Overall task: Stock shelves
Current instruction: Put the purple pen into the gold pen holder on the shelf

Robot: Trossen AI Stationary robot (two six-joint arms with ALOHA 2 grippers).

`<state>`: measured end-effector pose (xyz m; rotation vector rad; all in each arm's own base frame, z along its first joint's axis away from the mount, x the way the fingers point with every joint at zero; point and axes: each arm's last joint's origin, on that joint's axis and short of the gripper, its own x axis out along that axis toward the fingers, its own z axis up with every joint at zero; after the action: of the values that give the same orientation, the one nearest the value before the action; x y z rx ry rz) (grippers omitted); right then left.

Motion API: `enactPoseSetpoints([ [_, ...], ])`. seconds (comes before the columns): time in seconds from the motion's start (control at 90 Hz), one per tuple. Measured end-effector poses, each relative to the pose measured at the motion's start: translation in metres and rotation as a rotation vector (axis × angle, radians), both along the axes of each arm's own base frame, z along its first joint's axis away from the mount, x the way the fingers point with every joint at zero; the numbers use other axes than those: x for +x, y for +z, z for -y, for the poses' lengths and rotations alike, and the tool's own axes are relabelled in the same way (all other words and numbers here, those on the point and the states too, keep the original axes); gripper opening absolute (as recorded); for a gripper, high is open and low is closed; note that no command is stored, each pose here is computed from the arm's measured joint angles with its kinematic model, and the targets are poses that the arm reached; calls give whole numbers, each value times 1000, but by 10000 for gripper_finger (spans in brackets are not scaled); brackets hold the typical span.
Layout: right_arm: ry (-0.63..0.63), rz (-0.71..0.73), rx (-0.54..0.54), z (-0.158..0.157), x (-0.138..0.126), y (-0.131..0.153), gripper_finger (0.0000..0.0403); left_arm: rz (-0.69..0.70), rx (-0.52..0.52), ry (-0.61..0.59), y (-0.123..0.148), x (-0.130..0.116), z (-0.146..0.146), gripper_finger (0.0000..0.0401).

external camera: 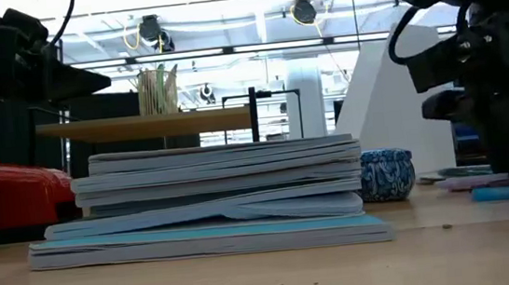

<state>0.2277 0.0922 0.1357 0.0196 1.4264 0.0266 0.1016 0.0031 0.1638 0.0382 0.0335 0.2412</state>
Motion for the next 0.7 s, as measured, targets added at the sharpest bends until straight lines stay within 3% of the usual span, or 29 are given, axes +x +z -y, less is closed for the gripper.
enactPoseSetpoints([
  [0.5,-6,117,82,-2,4,35,4,0,0,0,0,0,0,22],
  [0.7,-106,49,71,3,-7,40,2,0,0,0,0,0,0,22],
])
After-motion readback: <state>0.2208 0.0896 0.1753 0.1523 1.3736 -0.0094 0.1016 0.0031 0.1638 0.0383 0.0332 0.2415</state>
